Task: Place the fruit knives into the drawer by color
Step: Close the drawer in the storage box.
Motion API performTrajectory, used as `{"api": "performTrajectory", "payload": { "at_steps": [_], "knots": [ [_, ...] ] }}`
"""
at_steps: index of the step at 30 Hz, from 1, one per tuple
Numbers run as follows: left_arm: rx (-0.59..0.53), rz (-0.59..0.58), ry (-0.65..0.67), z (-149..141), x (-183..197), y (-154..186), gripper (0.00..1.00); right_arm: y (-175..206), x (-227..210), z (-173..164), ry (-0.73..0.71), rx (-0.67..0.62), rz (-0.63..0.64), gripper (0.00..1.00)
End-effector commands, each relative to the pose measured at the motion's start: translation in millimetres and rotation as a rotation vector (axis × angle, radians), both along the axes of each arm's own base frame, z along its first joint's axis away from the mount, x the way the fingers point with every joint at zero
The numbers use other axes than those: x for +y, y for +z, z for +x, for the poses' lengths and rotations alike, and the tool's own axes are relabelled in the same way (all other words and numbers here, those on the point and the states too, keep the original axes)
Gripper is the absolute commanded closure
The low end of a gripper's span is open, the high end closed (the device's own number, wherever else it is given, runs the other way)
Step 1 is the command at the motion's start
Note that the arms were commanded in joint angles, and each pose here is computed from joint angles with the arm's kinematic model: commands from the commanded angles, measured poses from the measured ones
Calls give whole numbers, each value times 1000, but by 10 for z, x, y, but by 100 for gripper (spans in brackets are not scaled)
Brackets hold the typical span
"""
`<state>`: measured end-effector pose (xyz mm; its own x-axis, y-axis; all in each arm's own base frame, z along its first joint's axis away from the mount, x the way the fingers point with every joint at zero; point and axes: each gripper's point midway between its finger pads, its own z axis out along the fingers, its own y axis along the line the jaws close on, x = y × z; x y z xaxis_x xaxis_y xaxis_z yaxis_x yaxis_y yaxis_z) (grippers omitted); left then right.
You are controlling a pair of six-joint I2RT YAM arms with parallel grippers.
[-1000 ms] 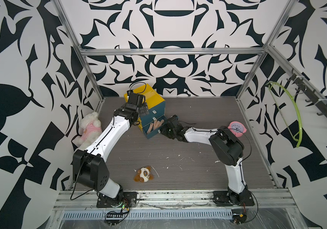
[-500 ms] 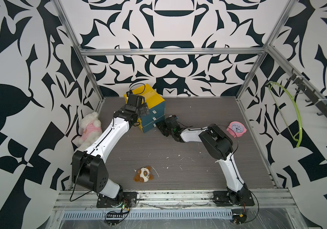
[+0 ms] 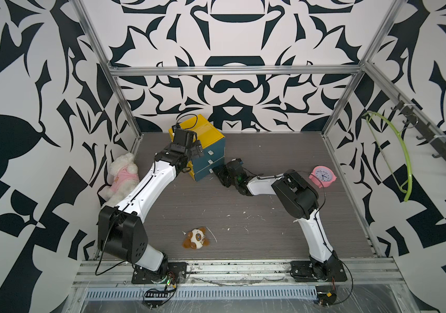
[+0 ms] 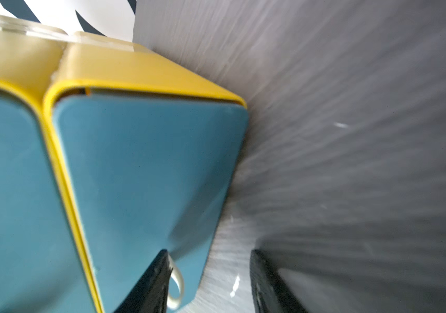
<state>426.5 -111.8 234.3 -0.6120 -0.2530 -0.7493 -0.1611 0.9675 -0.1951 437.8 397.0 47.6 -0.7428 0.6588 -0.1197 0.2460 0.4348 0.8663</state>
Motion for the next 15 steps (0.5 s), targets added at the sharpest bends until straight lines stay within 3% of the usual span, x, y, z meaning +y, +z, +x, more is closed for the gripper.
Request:
{"api": "performTrajectory", "payload": {
  "at_steps": [1,9,15],
  "knots": [
    [148,61,-34,-149,29,-355,1,333,-86,-64,-14,-54,31,48],
    [129,48,-31,-43,44,-259,1,699,-259,-373,32,-120,56,48],
    [6,3,-51,-51,29,261,1,940,-488,-700,97,-155,-12,47]
  ]
}}
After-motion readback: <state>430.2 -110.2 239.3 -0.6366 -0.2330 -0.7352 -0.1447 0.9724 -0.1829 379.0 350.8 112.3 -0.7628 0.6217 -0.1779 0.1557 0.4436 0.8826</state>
